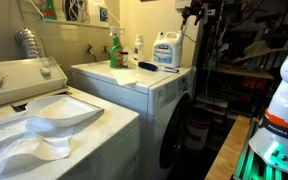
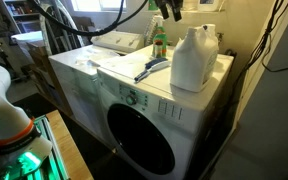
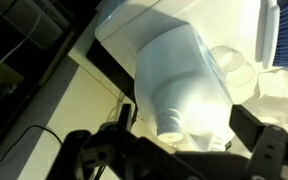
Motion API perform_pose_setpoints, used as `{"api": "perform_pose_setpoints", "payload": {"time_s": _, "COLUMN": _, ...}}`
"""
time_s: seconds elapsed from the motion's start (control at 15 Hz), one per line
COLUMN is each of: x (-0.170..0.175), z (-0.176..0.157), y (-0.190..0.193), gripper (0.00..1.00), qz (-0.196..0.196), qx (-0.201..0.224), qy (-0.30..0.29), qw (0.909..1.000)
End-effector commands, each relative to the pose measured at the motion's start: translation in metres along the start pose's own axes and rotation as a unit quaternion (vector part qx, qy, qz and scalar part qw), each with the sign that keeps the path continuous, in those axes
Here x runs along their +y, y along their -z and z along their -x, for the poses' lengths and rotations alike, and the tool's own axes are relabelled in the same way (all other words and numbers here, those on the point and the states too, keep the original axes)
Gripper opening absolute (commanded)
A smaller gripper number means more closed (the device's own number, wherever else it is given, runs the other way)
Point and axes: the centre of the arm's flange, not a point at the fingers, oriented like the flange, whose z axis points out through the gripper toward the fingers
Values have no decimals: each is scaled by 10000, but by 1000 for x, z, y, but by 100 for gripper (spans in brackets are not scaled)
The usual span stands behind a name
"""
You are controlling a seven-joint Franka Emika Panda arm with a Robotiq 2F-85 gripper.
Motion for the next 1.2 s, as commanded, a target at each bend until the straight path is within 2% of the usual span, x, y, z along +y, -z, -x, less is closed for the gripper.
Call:
{"api": "perform_pose_setpoints", "payload": {"time_s": 0.0, "x": 6, "z": -18, "y": -17, "gripper": 100, "qz": -125, "qx": 152, "qy": -287, "qw": 9994}}
{"api": "perform_pose_setpoints", "payload": {"time_s": 0.6, "x": 8, "z": -37, "y": -34, "gripper": 99, "qz": 24, "qx": 521, "qy": -556, "qw": 9971}}
{"api": "perform_pose_setpoints", "payload": {"time_s": 0.73, "x": 8, "z": -41, "y": -36, "gripper": 90, "qz": 45, "qx": 609, "qy": -608, "qw": 9963}}
{"api": "perform_pose_setpoints", "payload": {"time_s": 0.87, "x": 8, "z": -42, "y": -39, "gripper": 76, "qz": 46, "qx": 650, "qy": -652, "qw": 9957}}
{"api": "perform_pose_setpoints", "payload": {"time_s": 0.93, "x": 7, "z": -43, "y": -41, "gripper": 78, "qz": 53, "qx": 667, "qy": -669, "qw": 9955}}
{"api": "perform_pose_setpoints", "payload": {"time_s": 1.07, "x": 6, "z": -44, "y": -43, "gripper": 62, "qz": 81, "qx": 717, "qy": -677, "qw": 9951}}
{"api": "perform_pose_setpoints", "payload": {"time_s": 1.13, "x": 6, "z": -44, "y": -44, "gripper": 64, "qz": 79, "qx": 711, "qy": -684, "qw": 9951}}
